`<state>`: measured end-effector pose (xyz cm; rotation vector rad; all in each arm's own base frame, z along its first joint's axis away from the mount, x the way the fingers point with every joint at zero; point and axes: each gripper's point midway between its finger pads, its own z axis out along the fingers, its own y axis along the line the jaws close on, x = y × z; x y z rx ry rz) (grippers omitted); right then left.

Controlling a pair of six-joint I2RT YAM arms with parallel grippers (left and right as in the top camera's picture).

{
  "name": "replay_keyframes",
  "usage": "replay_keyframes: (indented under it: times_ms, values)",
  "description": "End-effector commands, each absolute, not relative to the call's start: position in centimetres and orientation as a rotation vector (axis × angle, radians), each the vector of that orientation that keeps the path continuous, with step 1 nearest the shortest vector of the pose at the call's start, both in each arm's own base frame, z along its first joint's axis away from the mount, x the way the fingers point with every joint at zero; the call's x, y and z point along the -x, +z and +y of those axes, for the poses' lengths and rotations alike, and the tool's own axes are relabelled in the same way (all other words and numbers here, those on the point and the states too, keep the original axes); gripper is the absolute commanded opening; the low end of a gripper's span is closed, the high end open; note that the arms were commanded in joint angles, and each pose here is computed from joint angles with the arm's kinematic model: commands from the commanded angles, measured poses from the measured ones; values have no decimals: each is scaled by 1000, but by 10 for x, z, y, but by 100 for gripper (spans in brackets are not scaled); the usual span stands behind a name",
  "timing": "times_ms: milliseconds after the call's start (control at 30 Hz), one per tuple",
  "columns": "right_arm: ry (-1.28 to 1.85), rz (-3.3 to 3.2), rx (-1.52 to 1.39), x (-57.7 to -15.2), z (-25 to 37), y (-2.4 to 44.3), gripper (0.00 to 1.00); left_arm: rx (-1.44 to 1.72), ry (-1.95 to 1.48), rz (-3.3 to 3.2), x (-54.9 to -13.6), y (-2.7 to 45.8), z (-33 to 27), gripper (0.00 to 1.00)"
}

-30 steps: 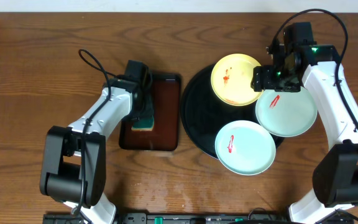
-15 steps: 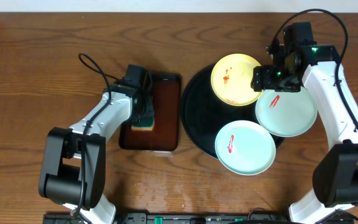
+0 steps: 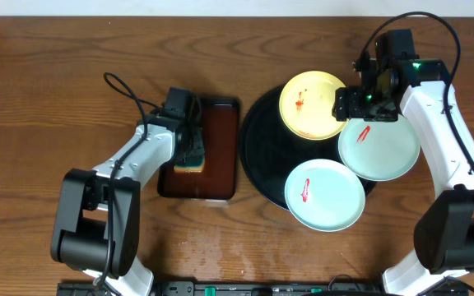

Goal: Clean dirty plates on tray and stack at the side

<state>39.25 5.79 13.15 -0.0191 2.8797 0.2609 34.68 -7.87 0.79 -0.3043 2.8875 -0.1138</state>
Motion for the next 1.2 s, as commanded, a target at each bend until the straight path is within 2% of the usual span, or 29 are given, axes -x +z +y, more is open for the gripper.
replay_keyframes:
  times_ms: [0,333,533,1100,1167]
  values:
    - [252,2869,50,-395,60,135,84,312,-86,2944,-327,-16,-76,27]
    - [251,2870,50,-394,60,135,84,311,-89,2938,-326,-23,-75,27]
    - [251,2872,49,-394,60,135,84,315,-77,2966,-321,-33,-74,36]
    - [251,2872,49,-394,60,135,84,316,-69,2982,-319,-38,-74,36]
    - [251,2872,49,-394,60,135,84,316,-66,2987,-318,-39,-73,31]
